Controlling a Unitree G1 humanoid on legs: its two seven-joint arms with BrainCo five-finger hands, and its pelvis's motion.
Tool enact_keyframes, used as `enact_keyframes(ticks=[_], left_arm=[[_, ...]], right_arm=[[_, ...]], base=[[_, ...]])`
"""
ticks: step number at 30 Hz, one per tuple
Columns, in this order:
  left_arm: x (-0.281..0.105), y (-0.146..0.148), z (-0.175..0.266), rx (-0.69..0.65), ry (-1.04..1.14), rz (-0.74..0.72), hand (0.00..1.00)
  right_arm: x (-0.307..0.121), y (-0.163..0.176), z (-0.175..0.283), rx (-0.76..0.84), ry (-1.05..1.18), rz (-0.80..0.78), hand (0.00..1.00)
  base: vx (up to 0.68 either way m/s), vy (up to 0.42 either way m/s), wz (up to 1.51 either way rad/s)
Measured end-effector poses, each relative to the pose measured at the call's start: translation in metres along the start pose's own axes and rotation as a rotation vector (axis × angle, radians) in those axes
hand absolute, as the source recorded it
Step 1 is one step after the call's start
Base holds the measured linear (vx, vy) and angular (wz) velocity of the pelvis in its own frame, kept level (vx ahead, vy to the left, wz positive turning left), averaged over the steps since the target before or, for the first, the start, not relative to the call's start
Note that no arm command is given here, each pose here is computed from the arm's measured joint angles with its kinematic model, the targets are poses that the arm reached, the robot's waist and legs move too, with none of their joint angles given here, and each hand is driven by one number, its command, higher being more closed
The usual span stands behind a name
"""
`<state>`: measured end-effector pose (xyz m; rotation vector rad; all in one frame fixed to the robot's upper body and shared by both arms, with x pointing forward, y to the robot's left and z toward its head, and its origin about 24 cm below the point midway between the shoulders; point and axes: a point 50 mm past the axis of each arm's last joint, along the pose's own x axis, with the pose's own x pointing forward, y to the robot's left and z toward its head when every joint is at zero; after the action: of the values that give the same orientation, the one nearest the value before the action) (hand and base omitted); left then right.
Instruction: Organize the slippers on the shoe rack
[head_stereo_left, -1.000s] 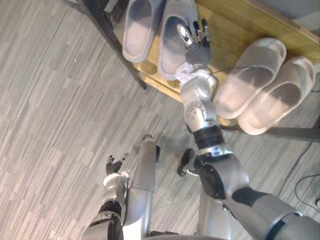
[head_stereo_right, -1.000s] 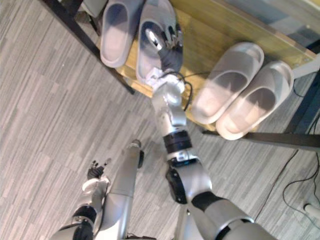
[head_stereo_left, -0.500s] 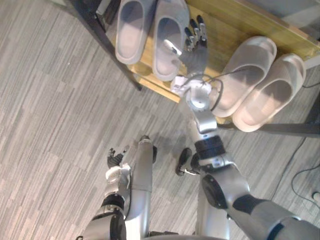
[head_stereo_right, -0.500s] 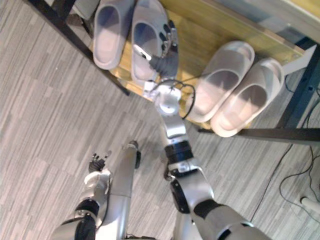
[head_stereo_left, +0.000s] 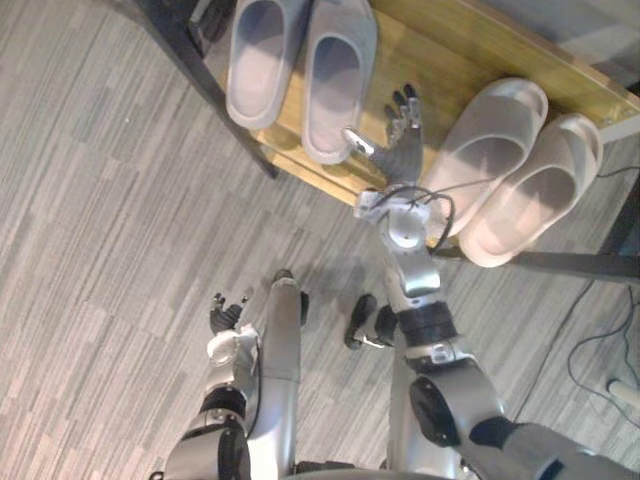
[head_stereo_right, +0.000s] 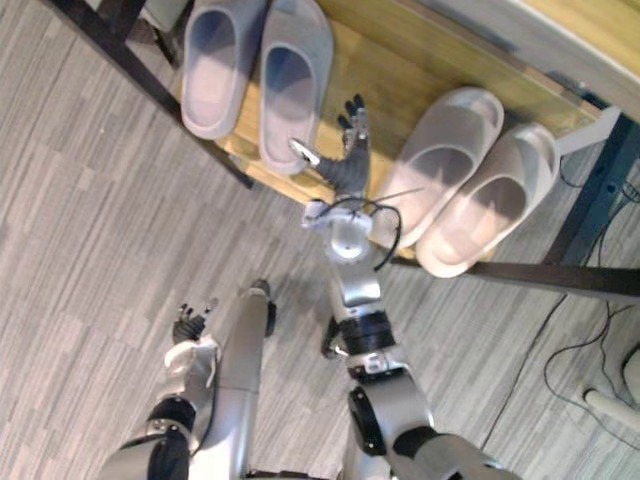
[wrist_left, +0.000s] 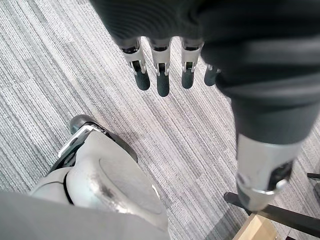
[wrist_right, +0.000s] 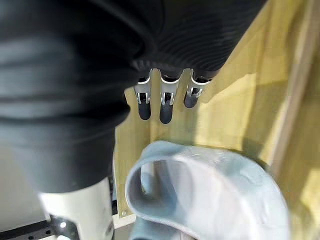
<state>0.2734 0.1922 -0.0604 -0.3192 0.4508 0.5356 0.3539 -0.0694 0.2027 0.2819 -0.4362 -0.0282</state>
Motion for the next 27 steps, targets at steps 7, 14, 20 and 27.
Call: enact_keyframes(ticks=[7, 14, 20, 27], left_arm=[[0.0, -0.001, -0.001, -0.016, 0.007, -0.001, 0.0], [-0.001, -0.005, -0.001, -0.021, 0.01, -0.015, 0.0], [-0.002, -0.011, 0.003, -0.036, -0.011, -0.032, 0.0], [-0.003, -0.017, 0.005, -0.028, -0.025, -0.053, 0.0]], right_arm=[[0.002, -0.002, -0.011, 0.115, 0.057, -0.008, 0.0], [0.021, 0.002, -0.002, 0.262, 0.066, -0.022, 0.0], [0.043, 0.002, 0.022, 0.425, 0.022, -0.063, 0.0], [0.052, 0.008, 0.034, 0.459, 0.0, -0.04, 0.0]], base=[[0.0, 0.01, 0.04], [-0.02, 0.014, 0.11], [-0.01, 0.01, 0.11], [0.0, 0.0, 0.0]])
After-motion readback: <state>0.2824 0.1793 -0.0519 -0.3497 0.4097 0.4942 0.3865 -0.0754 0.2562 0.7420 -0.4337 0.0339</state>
